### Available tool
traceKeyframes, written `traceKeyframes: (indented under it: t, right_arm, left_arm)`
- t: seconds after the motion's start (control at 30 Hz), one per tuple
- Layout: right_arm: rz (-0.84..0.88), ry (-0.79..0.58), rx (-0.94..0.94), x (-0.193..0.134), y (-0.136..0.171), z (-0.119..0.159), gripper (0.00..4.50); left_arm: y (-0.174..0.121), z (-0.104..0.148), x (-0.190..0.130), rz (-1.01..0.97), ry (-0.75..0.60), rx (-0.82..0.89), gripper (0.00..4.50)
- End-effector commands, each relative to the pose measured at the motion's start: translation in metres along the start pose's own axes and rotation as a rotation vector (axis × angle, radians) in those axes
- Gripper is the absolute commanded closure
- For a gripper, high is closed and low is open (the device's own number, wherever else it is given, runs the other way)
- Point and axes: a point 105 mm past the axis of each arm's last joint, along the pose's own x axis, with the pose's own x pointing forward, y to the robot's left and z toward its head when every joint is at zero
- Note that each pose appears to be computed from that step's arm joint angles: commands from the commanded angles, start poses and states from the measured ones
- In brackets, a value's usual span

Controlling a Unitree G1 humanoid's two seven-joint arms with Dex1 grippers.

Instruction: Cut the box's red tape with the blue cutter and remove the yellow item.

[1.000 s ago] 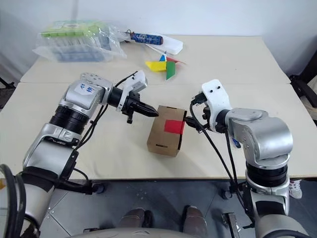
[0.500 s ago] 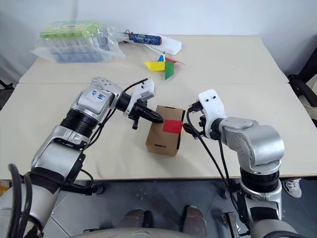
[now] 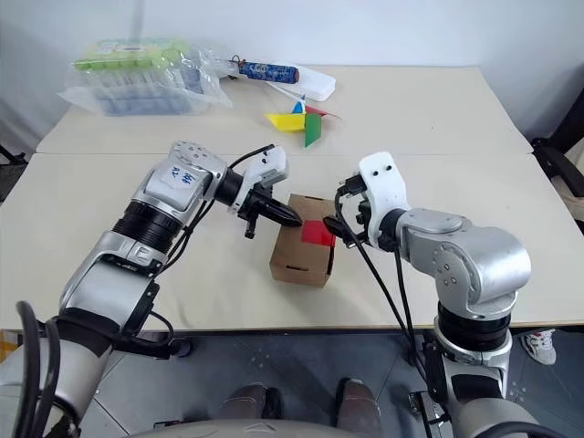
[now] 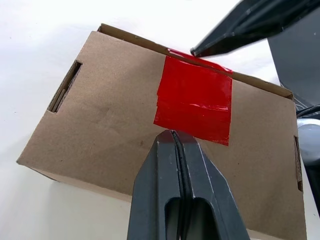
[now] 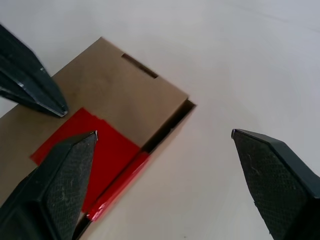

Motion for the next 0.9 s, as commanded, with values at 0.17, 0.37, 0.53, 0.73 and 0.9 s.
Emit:
traceKeyframes:
  t: [0.17, 0.37, 0.53, 0.73, 0.9]
  right_arm:
    - [0.02, 0.071, -0.023, -0.002, 0.0, -0.018, 0.02]
    - [-0.006, 0.115, -0.009, -0.006, -0.009, -0.031, 0.02]
    - [-0.048, 0.162, 0.014, -0.01, -0.022, -0.044, 0.02]
    - [-0.059, 0.207, 0.015, -0.011, -0.025, -0.056, 0.02]
    - [-0.049, 0.226, 0.007, -0.01, -0.023, -0.06, 0.02]
  left_arm:
    - [0.0, -0.006, 0.006, -0.001, 0.025, -0.008, 4.5]
    - [-0.001, -0.007, 0.004, -0.003, 0.029, -0.01, 4.5]
    - [-0.002, -0.009, 0.004, -0.007, 0.032, -0.013, 4.5]
    - [-0.004, -0.012, 0.004, -0.01, 0.033, -0.017, 4.5]
    - [-0.007, -0.014, 0.005, -0.012, 0.036, -0.023, 4.5]
